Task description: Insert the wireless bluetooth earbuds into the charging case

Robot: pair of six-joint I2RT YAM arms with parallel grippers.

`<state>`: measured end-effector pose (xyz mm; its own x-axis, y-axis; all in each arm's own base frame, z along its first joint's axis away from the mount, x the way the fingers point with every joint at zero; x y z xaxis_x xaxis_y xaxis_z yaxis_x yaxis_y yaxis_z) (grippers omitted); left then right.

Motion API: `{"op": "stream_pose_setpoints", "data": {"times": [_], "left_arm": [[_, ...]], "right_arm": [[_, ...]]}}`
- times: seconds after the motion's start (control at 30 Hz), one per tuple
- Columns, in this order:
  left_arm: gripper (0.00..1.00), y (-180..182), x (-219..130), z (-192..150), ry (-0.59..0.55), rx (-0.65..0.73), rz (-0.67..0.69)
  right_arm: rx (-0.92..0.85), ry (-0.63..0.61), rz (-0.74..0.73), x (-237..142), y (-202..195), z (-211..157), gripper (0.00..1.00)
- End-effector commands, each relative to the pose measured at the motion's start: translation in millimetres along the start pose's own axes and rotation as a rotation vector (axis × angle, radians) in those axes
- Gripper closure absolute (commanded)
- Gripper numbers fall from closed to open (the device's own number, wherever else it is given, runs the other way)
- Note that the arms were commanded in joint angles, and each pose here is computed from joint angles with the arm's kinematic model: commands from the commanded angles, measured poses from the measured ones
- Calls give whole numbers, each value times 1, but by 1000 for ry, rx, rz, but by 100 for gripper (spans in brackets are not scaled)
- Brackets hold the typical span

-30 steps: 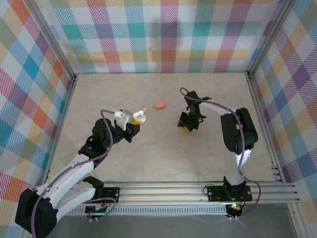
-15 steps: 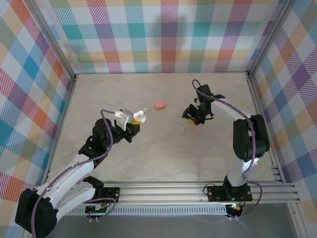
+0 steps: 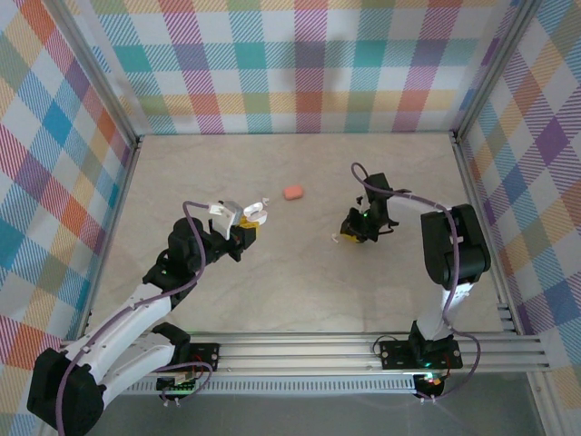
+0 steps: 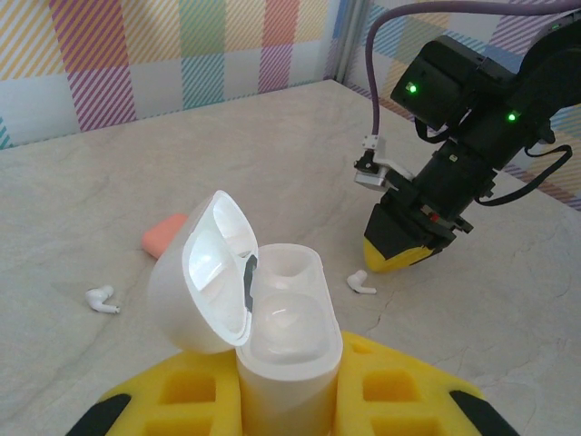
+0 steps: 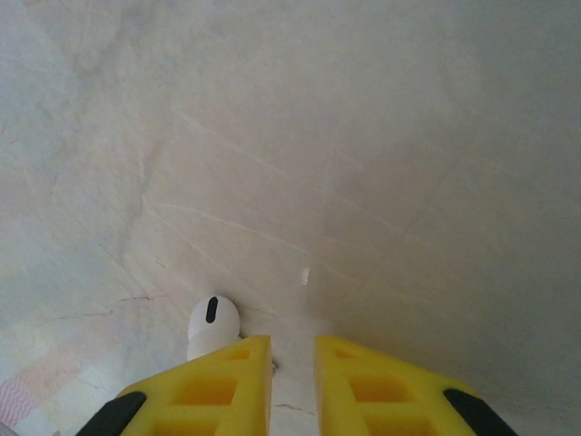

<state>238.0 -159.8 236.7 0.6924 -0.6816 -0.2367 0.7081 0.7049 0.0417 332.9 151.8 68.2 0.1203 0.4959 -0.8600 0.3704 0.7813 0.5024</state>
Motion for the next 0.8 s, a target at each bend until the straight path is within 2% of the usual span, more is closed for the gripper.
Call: {"op": "stream_pose_setpoints", "data": {"times": [0.0,0.4,0.57,0.77], "left_arm": [[100,-3,-4,3,-18,-1,-16],[100,-5,-9,5,-28,-6,-16],[100,-6,-11,6,-30,-10,-20],[100,-6,-17,7,-36,1,-8]], "right_arm": [[-65,24,66,8,15,-7,80],[-97,75,121,14,33,-27,82],[-123,74,91,19,41,-31,82],[-64,21,45,8,39,-29,82]]}}
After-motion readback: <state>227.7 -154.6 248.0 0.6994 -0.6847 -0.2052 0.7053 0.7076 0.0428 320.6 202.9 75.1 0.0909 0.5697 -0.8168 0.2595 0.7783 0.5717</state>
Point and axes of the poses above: each hand's point on the last joint's axis, 136 mm out from that joint toward the fingers, its own x axis out along the fingers, its own y axis along the line the jaws close on, z = x × y, the point moved 5 cm from there along -x, back along the fingers, and after that the axes turned 11 degrees about x, right-handed, at the moved point
